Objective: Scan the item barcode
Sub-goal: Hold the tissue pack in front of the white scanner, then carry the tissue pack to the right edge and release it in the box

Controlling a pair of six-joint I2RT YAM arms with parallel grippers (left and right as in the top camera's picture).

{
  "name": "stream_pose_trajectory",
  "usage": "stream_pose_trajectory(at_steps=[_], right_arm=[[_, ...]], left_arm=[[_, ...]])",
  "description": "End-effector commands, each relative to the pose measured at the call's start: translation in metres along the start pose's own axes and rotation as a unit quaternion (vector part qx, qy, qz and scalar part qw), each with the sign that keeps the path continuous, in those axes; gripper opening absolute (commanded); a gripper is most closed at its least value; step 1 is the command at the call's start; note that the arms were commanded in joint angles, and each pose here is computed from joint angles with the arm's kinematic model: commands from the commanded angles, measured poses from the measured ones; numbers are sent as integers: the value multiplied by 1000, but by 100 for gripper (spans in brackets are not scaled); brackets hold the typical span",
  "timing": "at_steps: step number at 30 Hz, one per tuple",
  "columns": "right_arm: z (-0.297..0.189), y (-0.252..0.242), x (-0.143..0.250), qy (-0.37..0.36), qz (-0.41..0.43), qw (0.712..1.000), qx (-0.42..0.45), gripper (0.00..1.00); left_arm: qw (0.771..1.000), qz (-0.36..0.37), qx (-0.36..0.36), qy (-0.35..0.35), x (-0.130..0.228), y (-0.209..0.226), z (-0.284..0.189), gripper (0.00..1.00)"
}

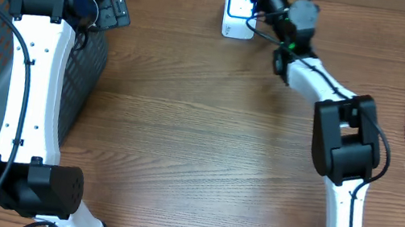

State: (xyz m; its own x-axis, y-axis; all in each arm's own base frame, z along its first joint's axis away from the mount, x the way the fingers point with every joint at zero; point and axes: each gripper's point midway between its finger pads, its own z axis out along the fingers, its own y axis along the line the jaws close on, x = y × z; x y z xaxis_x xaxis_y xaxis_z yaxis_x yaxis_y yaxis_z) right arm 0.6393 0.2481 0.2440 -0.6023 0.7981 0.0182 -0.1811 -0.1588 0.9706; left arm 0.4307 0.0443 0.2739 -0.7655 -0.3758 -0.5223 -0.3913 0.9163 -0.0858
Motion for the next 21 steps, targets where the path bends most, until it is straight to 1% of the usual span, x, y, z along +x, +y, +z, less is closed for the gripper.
stream_pose_trajectory(at_steps=[1, 3, 5, 6, 8, 10, 13, 16, 17, 18, 19, 21], right_arm=[[-2, 58, 19, 65, -221, 972, -42, 9], [-3, 70, 20, 74, -278, 957, -24, 8], [-7, 74, 17, 78, -328, 941, 24, 8], [-16, 73, 5, 63, -371, 922, 93, 8], [-37, 71, -18, 23, -418, 886, 199, 9], [-69, 73, -39, -12, -463, 834, 299, 9], [-137, 78, -73, -58, -518, 715, 466, 13], [-221, 79, -104, -100, -523, 567, 629, 15], [-258, 77, -112, -99, -513, 503, 688, 16], [-283, 68, -117, -82, -501, 464, 726, 17], [-301, 62, -119, -66, -489, 443, 748, 20], [-355, 38, -132, -37, -437, 400, 804, 25]], left_arm=[[1000, 2, 0, 7, 2, -1, 5, 100], [1000, 2, 0, 7, 2, -1, 5, 100], [1000, 2, 0, 7, 2, -1, 5, 100], [1000, 2, 0, 7, 2, -1, 5, 100], [1000, 2, 0, 7, 2, -1, 5, 100], [1000, 2, 0, 7, 2, -1, 5, 100], [1000, 2, 0, 7, 2, -1, 5, 100], [1000, 2, 0, 7, 2, -1, 5, 100], [1000, 2, 0, 7, 2, -1, 5, 100], [1000, 2, 0, 7, 2, -1, 5, 100], [1000, 2, 0, 7, 2, -1, 5, 100], [1000, 2, 0, 7, 2, -1, 5, 100]])
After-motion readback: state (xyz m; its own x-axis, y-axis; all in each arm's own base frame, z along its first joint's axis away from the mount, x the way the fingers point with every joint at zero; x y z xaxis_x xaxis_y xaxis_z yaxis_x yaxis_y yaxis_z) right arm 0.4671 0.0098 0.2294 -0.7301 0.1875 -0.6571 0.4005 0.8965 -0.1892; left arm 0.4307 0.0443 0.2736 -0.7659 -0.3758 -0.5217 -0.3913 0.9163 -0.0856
